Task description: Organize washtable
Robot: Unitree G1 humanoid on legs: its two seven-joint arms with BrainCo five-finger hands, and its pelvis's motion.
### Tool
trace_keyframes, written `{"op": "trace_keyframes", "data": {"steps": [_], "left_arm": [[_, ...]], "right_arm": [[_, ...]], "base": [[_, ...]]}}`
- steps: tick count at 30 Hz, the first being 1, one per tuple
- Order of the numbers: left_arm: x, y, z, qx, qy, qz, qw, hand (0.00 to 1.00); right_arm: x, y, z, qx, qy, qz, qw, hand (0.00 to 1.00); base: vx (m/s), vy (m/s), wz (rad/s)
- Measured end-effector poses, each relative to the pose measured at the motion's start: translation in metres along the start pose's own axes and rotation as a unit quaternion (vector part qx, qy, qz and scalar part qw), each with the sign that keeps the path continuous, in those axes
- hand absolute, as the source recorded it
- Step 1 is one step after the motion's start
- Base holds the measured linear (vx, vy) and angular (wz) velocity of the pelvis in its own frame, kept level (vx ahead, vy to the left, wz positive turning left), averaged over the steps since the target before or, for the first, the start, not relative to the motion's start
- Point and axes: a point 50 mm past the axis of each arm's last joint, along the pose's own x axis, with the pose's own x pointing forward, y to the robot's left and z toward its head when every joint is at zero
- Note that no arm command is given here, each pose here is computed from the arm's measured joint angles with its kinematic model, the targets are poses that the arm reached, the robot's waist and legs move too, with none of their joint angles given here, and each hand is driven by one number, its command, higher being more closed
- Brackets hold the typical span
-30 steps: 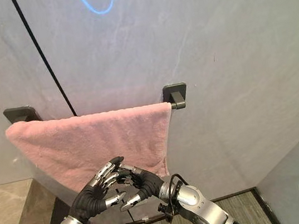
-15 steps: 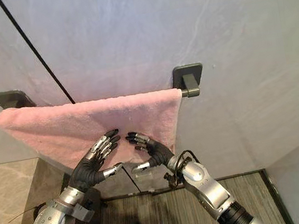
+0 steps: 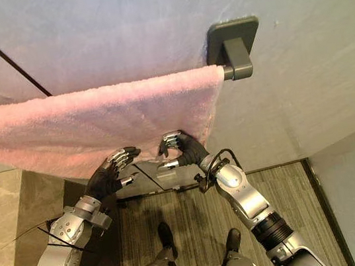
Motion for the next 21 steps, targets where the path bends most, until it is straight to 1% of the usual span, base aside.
{"op": "trace_keyframes", "data": {"steps": [6, 9, 10, 11, 16, 19, 21], "left_arm": [[0.003, 0.008, 0.001, 0.015, 0.001, 0.024, 1.000, 0.00], [0.003, 0.012, 0.000, 0.023, 0.002, 0.037, 0.999, 0.00], [0.004, 0.016, 0.002, 0.031, -0.001, 0.052, 0.998, 0.00], [0.004, 0.019, 0.003, 0.030, -0.005, 0.070, 0.997, 0.00], [0.006, 0.016, -0.002, 0.021, -0.006, 0.092, 0.996, 0.00], [0.007, 0.016, -0.003, 0.013, -0.008, 0.122, 0.992, 0.00], [0.006, 0.019, -0.004, 0.000, -0.012, 0.154, 0.988, 0.00]], "right_arm": [[-0.012, -0.011, 0.004, 0.009, -0.014, -0.050, 0.999, 0.00], [-0.018, -0.010, 0.005, 0.015, -0.019, -0.060, 0.998, 0.00], [-0.020, -0.010, 0.005, 0.016, -0.021, -0.062, 0.998, 0.00], [-0.023, -0.009, 0.005, 0.017, -0.021, -0.063, 0.998, 0.00], [-0.027, -0.009, 0.006, 0.012, -0.024, -0.080, 0.996, 0.00], [-0.028, -0.012, 0.007, 0.019, -0.030, -0.099, 0.994, 0.00], [-0.032, -0.017, 0.010, 0.018, -0.035, -0.118, 0.992, 0.00]], "base": [[-0.03, 0.025, 0.02], [0.04, 0.010, -0.06], [0.07, 0.000, -0.04], [0.08, -0.004, -0.01], [0.04, -0.003, 0.00], [-0.02, 0.008, -0.05], [-0.03, 0.014, -0.03]]}}
